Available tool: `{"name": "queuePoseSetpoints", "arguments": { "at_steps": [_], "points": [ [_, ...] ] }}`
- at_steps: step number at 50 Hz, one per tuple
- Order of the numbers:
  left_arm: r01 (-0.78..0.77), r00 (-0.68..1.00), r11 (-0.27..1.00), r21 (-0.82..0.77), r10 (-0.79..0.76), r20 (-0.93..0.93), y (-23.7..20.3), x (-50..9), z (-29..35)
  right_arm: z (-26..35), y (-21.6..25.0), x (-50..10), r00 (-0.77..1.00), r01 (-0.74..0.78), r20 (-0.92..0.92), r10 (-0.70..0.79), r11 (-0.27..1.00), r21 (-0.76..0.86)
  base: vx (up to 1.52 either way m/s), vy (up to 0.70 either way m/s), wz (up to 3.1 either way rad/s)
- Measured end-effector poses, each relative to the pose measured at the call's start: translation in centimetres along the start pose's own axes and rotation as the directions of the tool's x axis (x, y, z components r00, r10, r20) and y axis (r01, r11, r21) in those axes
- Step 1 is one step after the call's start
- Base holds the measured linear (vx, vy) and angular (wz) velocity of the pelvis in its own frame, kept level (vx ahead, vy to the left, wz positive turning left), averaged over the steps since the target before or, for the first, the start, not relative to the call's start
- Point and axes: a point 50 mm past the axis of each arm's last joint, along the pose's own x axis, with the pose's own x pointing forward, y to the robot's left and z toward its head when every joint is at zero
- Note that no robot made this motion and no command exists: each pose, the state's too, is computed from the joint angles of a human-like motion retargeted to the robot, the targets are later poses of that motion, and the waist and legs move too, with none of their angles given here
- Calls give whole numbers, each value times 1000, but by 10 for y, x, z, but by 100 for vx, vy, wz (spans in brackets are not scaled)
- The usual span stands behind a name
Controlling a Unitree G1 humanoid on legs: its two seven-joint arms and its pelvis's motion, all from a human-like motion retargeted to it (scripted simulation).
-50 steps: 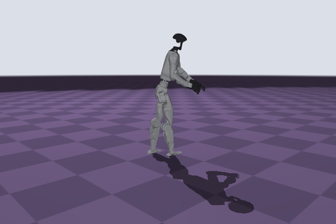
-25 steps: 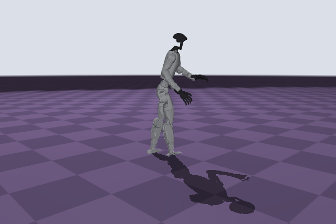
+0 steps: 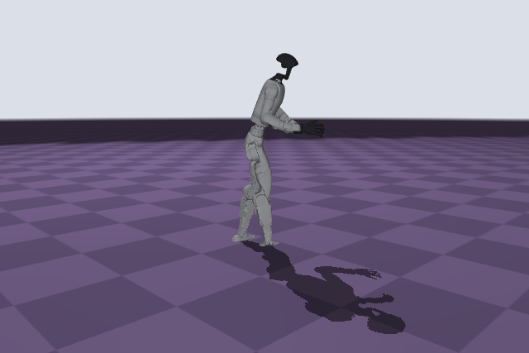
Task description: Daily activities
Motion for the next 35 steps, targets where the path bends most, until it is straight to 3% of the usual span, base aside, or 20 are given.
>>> {"name": "queuePoseSetpoints", "arguments": {
  "at_steps": [5,12,17,22,28,35],
  "points": [
    [-77,991,997,3,76,-111,13,3,-21,23,25,14,987,-138,87,132,989,62,0,0,0],
    [-381,785,925,-5,320,-531,59,-39,-93,77,37,16,920,-330,298,256,915,234,0,0,0],
    [-643,461,764,52,440,-771,98,-91,-139,154,14,14,772,-403,609,181,881,248,0,0,0],
    [-819,249,567,88,489,-836,128,-120,-156,230,-21,-4,491,-331,871,21,929,165,0,0,0],
    [-883,250,469,36,533,-809,144,-104,-152,273,-42,-25,237,-199,966,-101,968,150,0,0,0],
    [-814,452,573,-95,521,-724,129,-64,-127,277,-47,-22,227,-134,963,-149,974,182,0,0,0]
  ]
}}
